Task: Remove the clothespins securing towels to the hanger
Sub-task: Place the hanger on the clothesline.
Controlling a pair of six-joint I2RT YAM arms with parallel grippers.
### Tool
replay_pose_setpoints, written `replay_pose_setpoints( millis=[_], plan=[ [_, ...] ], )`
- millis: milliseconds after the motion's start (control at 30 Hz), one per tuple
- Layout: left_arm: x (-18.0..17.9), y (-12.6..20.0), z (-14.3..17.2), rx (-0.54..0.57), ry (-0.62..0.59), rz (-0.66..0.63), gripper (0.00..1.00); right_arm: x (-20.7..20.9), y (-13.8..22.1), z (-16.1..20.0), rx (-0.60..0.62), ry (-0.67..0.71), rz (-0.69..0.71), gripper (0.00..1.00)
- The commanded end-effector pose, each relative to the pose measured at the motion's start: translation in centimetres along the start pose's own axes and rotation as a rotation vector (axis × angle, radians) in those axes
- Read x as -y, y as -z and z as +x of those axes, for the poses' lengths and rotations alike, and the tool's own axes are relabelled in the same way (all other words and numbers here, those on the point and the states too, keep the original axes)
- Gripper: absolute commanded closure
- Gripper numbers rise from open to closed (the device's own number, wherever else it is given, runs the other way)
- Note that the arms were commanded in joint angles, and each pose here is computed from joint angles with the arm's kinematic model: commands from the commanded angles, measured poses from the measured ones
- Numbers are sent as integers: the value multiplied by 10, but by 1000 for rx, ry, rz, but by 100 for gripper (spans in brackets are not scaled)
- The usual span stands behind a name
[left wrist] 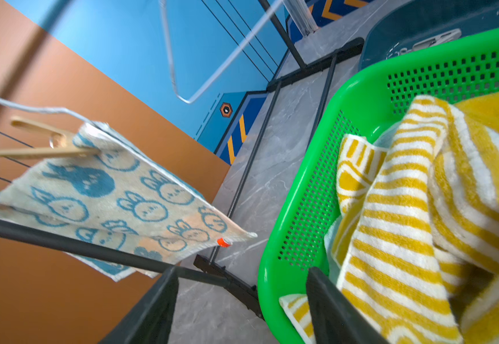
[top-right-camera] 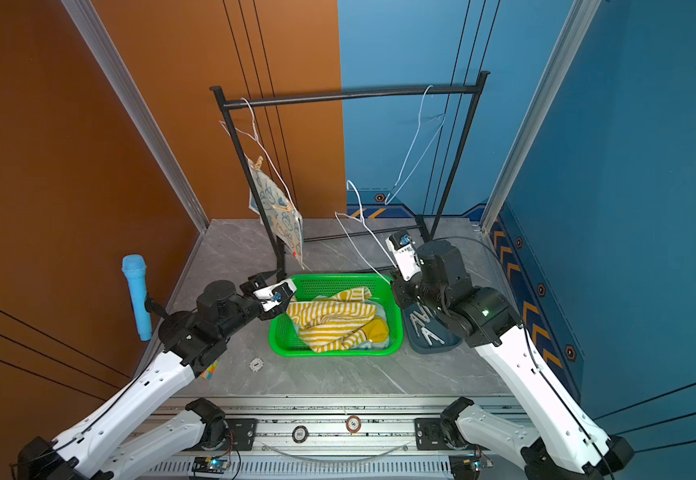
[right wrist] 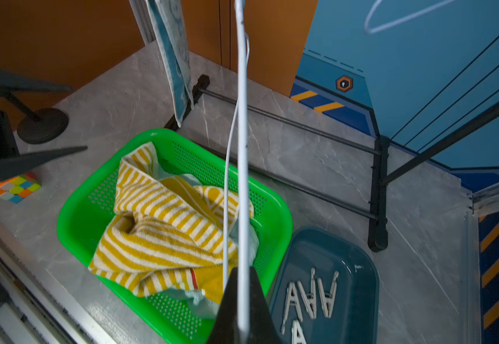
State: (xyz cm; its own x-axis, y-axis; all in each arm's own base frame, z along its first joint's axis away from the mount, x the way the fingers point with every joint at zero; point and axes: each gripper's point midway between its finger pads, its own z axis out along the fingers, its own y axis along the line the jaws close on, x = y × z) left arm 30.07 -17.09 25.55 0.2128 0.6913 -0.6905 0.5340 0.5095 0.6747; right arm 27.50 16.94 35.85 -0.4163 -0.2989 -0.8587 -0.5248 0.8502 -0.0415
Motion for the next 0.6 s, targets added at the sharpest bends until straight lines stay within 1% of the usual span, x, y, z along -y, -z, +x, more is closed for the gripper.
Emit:
replay_pose_setpoints(
  millis=[0, 200, 433, 567],
  plan=[
    [-13, 0, 7, -21, 48, -82, 28, 1, 1, -57, 165, -27, -8, 100],
    [-19, 0, 10, -38, 63, -107, 27, 5, -15, -114, 287, -52, -22, 100],
    [-24, 5, 11, -39, 73, -130, 24, 13, -37, -170, 401, -113, -45, 100],
    [-26, 7, 7, -17, 94, -118, 23, 18, -56, -190, 397, -114, -45, 100]
  ],
)
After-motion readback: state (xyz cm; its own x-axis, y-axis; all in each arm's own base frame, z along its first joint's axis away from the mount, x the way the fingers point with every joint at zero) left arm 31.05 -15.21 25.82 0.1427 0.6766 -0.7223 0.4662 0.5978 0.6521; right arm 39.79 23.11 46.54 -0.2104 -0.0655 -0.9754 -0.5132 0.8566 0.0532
